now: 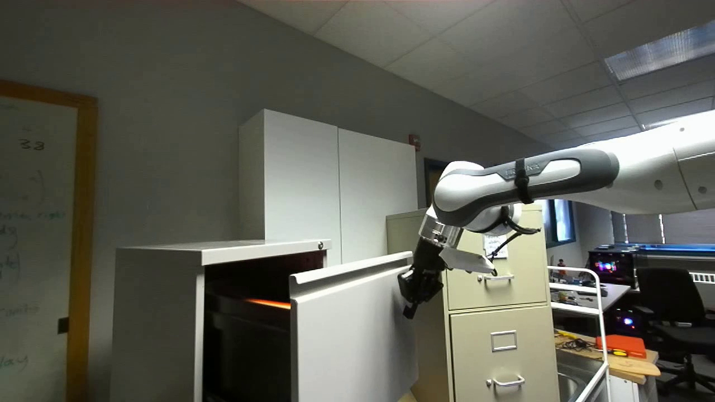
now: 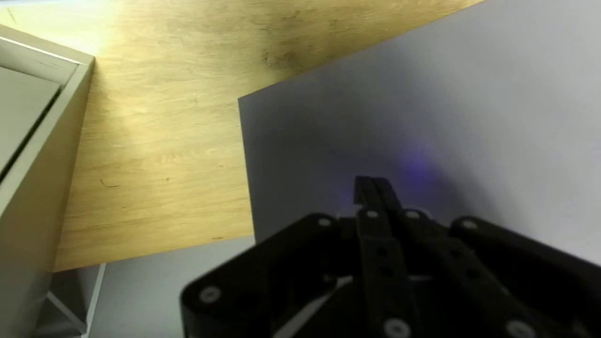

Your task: Close the open drawer

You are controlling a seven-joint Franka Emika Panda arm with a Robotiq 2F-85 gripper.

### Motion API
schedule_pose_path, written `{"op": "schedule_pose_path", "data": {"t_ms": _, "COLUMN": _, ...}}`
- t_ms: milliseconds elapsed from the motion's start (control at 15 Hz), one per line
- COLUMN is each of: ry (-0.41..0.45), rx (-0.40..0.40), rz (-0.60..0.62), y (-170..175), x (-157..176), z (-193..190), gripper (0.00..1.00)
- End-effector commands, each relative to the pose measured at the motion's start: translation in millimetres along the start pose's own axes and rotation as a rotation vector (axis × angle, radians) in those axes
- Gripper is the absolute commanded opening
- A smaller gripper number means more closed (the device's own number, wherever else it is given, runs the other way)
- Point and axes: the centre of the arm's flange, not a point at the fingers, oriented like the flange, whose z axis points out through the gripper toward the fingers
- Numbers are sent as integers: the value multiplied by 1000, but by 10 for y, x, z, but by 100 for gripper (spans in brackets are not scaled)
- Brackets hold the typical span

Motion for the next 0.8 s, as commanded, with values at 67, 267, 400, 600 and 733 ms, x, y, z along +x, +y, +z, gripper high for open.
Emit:
{"op": "schedule_pose_path", "data": {"t_ms": 67, "ry": 1, "rx": 84, "rz": -69, "y": -443, "x": 597, "z": 21, "gripper": 0}}
{"op": "schedule_pose_path", "data": {"t_ms": 267, "ry": -21, "rx": 101, "rz": -90, "y": -694, "x": 921, "z": 159, "gripper": 0}}
{"op": "schedule_pose_path", "data": {"t_ms": 400, "ry": -31, "rx": 97, "rz": -107, "y": -844, "x": 1140, "z": 259, "gripper": 0}}
{"op": "schedule_pose_path", "data": {"t_ms": 600, "ry": -44, "rx": 96, "rz": -125, "y": -1006, "x": 1475, "z": 443, "gripper": 0}}
{"op": "schedule_pose_path", "data": {"t_ms": 733, "ry": -48, "rx": 103, "rz": -132, "y": -1078, "x": 1684, "z": 520, "gripper": 0}}
